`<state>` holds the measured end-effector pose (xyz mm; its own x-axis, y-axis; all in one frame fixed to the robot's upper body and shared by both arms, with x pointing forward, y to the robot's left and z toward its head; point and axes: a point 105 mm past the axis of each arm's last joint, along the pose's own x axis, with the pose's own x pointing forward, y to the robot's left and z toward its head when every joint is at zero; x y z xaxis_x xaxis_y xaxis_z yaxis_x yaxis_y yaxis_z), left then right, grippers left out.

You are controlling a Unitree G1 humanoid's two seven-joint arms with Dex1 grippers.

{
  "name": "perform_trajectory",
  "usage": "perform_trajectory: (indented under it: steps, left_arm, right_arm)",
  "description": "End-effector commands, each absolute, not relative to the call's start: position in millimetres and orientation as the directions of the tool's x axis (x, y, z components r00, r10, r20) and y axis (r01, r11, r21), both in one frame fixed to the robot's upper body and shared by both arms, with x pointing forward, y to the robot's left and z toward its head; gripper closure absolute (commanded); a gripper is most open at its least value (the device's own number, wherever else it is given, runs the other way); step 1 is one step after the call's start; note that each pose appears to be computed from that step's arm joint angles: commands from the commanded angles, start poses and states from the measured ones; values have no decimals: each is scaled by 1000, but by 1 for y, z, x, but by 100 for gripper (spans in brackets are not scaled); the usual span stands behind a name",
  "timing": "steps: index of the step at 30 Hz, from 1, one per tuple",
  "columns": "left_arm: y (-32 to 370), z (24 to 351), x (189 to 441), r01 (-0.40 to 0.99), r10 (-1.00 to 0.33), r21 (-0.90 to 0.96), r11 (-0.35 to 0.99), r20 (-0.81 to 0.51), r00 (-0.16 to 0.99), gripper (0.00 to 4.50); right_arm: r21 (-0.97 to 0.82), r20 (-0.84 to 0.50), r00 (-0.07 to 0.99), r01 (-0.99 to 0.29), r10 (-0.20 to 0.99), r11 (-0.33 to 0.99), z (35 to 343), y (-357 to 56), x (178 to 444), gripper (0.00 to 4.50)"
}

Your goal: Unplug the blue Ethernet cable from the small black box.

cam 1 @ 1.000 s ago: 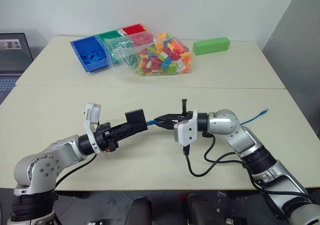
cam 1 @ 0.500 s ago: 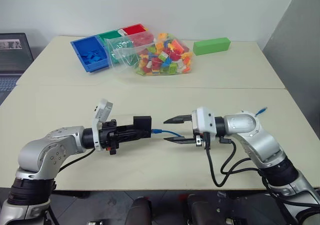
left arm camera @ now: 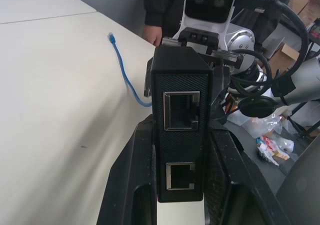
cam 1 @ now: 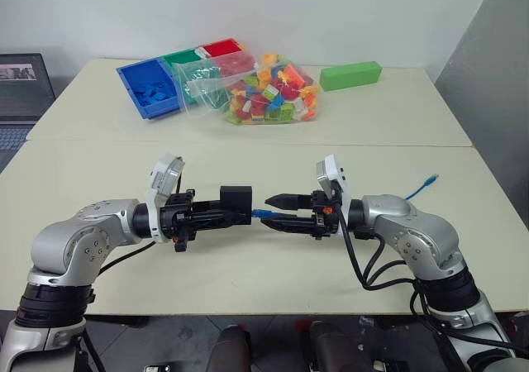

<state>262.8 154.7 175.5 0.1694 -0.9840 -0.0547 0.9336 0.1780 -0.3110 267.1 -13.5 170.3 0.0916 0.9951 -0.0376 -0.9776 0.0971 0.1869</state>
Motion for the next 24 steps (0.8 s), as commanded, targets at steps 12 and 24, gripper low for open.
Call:
perform_trajectory:
  steps: [12, 24]
  left_arm:
    - [153, 192, 264, 950, -985, -269, 159, 16, 169, 372]
    - [152, 191, 264, 950, -986, -273, 155, 18, 166, 372]
  right_arm:
    - [275, 45, 55, -961, 997, 41, 186, -6, 264, 220]
    - [279, 58, 48, -960, 997, 30, 188, -3, 263, 220]
